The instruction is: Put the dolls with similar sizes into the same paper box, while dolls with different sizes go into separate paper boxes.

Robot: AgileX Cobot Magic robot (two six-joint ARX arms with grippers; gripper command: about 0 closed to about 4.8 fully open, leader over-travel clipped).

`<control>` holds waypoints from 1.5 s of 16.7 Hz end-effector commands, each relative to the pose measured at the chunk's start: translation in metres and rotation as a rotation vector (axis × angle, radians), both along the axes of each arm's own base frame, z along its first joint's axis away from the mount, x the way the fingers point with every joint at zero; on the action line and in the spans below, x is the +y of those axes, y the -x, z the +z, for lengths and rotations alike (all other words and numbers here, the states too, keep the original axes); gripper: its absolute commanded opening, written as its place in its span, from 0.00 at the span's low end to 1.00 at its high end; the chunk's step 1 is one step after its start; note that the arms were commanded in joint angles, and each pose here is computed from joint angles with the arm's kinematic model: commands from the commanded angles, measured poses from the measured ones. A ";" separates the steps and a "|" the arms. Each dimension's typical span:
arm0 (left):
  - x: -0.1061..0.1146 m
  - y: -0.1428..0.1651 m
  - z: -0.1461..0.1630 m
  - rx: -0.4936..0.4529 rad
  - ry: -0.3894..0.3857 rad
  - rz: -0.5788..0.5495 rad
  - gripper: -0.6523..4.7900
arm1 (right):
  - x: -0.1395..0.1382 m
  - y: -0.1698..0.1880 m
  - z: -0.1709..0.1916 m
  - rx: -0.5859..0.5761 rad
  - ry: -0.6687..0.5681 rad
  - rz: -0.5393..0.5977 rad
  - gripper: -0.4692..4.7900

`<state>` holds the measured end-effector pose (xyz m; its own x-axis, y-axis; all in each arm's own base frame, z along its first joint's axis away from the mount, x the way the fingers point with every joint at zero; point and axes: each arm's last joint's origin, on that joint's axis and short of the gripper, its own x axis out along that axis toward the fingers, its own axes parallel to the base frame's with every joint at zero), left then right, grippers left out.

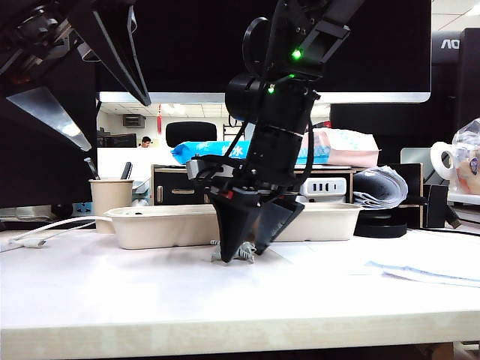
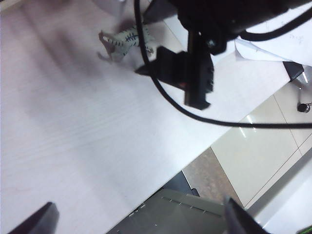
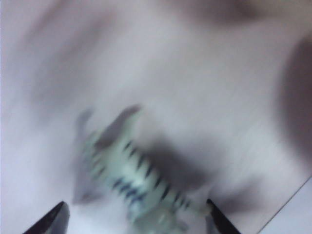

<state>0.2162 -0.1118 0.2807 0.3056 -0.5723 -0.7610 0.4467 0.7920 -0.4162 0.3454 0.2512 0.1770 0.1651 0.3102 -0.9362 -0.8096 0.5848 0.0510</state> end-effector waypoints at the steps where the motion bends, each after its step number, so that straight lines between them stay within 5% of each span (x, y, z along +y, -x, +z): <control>1: 0.000 0.000 0.001 -0.009 0.004 -0.007 1.00 | 0.003 -0.003 0.003 -0.042 -0.033 -0.002 0.53; 2: 0.000 0.000 0.001 -0.009 0.004 -0.006 1.00 | 0.003 -0.003 0.003 -0.040 -0.032 -0.005 0.50; 4: 0.000 0.000 0.001 -0.009 0.004 -0.007 1.00 | 0.002 -0.002 0.002 -0.024 -0.023 -0.008 0.16; 5: 0.000 0.000 0.001 -0.008 0.004 -0.006 1.00 | 0.002 -0.001 0.002 -0.017 -0.015 -0.009 0.09; 11: 0.000 0.000 0.001 -0.013 0.002 -0.005 1.00 | -0.009 0.003 0.021 -0.035 0.053 -0.044 0.09; 19: 0.000 -0.001 0.002 -0.020 0.005 -0.004 1.00 | -0.033 0.000 0.124 -0.272 -0.140 -0.096 0.09; 21: 0.002 0.000 0.000 -0.020 -0.050 0.030 1.00 | -0.024 -0.004 0.119 -0.207 -0.285 -0.061 0.78; 22: 0.004 0.000 -0.002 -0.026 -0.099 0.060 1.00 | -0.020 -0.007 0.114 -0.197 -0.316 -0.040 0.87; 25: 0.016 -0.005 -0.003 -0.051 -0.176 0.122 1.00 | 0.007 -0.007 0.085 -0.130 -0.330 0.045 0.87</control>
<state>0.2182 -0.1024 0.2772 0.3860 -0.4052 -0.8287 0.3760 0.8895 -0.2598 0.3551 0.2494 0.2670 0.2702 0.5974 -0.7551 -0.8294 0.5426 0.1325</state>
